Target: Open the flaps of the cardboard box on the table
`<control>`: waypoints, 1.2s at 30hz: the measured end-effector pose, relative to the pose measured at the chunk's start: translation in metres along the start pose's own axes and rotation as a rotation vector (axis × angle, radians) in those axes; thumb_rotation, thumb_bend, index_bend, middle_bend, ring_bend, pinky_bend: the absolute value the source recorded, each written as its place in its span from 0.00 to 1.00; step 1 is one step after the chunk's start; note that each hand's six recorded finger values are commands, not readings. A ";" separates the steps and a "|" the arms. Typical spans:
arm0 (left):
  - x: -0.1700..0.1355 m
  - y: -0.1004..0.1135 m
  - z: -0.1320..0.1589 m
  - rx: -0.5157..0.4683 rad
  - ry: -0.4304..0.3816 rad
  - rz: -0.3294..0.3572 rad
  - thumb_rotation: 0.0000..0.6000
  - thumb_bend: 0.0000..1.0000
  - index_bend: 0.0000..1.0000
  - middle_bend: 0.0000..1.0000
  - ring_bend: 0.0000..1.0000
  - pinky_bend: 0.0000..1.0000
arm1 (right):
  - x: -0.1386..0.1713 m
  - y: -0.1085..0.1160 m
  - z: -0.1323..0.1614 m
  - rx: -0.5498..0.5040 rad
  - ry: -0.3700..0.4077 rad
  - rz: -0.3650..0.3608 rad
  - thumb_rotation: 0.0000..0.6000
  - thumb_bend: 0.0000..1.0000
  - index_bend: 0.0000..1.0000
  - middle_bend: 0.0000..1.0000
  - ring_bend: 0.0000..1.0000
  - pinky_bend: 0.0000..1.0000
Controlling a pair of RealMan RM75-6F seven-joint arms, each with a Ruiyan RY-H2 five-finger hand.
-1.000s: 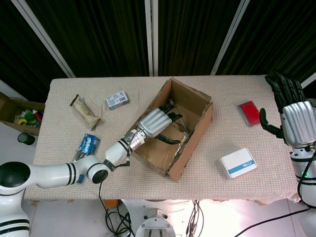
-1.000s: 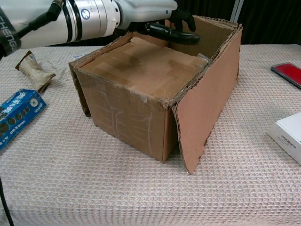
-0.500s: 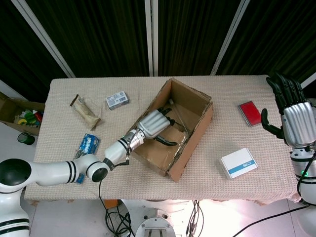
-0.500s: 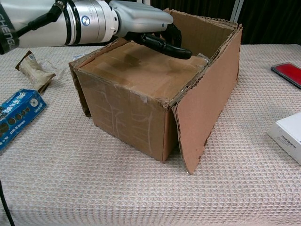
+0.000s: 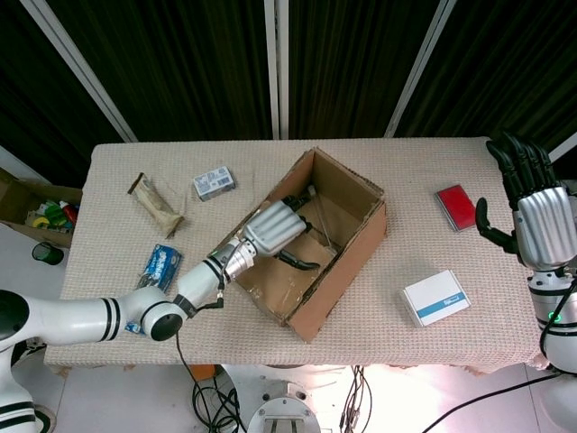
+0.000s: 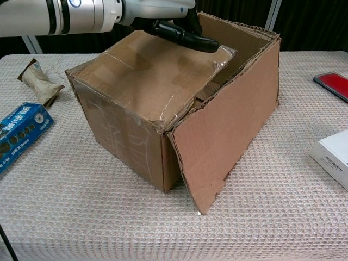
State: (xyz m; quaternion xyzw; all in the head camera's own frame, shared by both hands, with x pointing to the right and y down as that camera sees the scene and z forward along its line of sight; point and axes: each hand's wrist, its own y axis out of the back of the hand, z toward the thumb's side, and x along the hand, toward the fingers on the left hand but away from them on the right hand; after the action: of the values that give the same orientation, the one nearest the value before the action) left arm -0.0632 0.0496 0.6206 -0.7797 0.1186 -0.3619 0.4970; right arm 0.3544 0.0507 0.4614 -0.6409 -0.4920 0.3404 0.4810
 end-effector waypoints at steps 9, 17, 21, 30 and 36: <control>-0.038 0.028 0.006 -0.017 -0.016 0.035 0.00 0.04 0.55 0.53 0.11 0.23 | -0.001 -0.004 0.011 -0.013 0.024 0.011 1.00 0.58 0.00 0.00 0.00 0.00; -0.081 0.054 0.005 -0.048 -0.005 0.065 0.00 0.03 0.55 0.53 0.11 0.23 | 0.002 -0.007 0.027 -0.019 0.064 0.013 1.00 0.58 0.00 0.00 0.00 0.00; -0.101 0.066 0.007 -0.055 -0.004 0.087 0.00 0.03 0.55 0.53 0.11 0.23 | 0.002 -0.011 0.032 -0.025 0.073 0.020 1.00 0.58 0.00 0.00 0.00 0.00; -0.134 0.080 0.000 -0.038 0.034 0.097 0.00 0.03 0.58 0.53 0.11 0.23 | 0.003 -0.014 0.041 -0.033 0.089 0.023 1.00 0.58 0.00 0.00 0.00 0.00; -0.154 0.075 -0.007 -0.042 0.074 0.048 0.00 0.03 0.59 0.55 0.11 0.23 | 0.005 -0.014 0.044 -0.037 0.094 0.023 1.00 0.58 0.00 0.00 0.00 0.00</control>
State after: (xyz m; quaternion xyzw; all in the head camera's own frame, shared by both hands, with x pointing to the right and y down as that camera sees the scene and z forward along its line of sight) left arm -0.1641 0.0926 0.4896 -0.7730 0.1631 -0.3757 0.4844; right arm 0.3117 0.0686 0.4612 -0.6706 -0.4677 0.3061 0.4878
